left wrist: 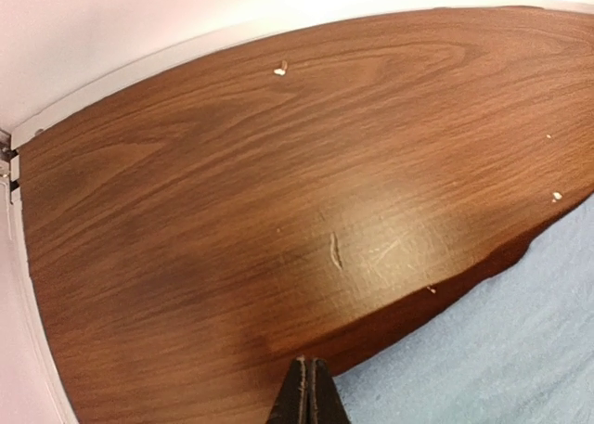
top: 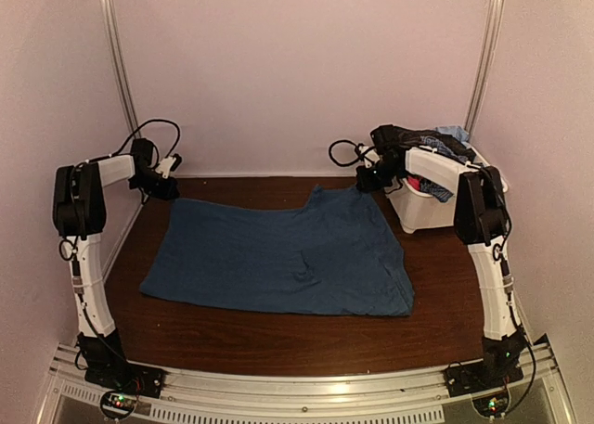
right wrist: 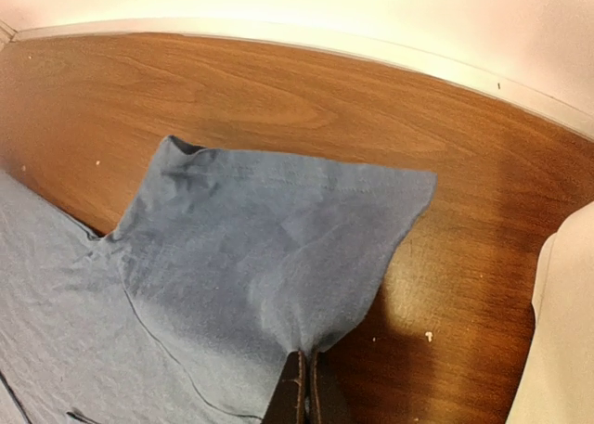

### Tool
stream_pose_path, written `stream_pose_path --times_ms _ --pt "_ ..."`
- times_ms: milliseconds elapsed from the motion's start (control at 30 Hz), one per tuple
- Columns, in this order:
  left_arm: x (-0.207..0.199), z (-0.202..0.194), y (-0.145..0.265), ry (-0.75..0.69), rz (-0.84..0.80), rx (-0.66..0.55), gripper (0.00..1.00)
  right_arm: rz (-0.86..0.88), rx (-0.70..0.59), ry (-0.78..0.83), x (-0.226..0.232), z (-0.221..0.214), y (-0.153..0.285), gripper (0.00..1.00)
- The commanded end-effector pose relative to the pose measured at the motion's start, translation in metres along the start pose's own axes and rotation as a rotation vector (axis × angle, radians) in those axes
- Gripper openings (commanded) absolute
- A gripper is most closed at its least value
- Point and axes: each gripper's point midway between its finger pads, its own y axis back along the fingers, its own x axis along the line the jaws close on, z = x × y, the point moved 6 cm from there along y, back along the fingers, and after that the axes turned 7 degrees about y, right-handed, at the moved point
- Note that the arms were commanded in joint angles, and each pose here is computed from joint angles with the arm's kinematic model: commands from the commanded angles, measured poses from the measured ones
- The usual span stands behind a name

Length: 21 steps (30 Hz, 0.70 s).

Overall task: Fold and stack the mixed laundry pile
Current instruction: Pick up the 1/3-folded T-shirt from the center of the board, then fold the 1/3-folded T-shirt at the center of the board.

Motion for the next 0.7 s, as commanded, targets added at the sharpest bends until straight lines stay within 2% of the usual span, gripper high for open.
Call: stream_pose_path --times_ms 0,233,467,667 --pt "-0.002 0.009 0.025 -0.014 0.03 -0.074 0.0 0.026 -0.063 -0.01 0.007 0.009 0.028 0.0" --pt "-0.009 -0.017 0.044 0.013 0.065 -0.039 0.0 0.048 -0.062 -0.018 0.016 -0.011 0.055 0.0" --pt "-0.015 -0.054 0.062 0.027 0.119 0.053 0.0 0.072 -0.047 -0.023 0.028 -0.043 0.077 0.0" --pt "-0.008 -0.082 0.073 0.028 0.235 0.154 0.0 0.087 -0.009 -0.019 0.037 -0.072 0.087 0.0"
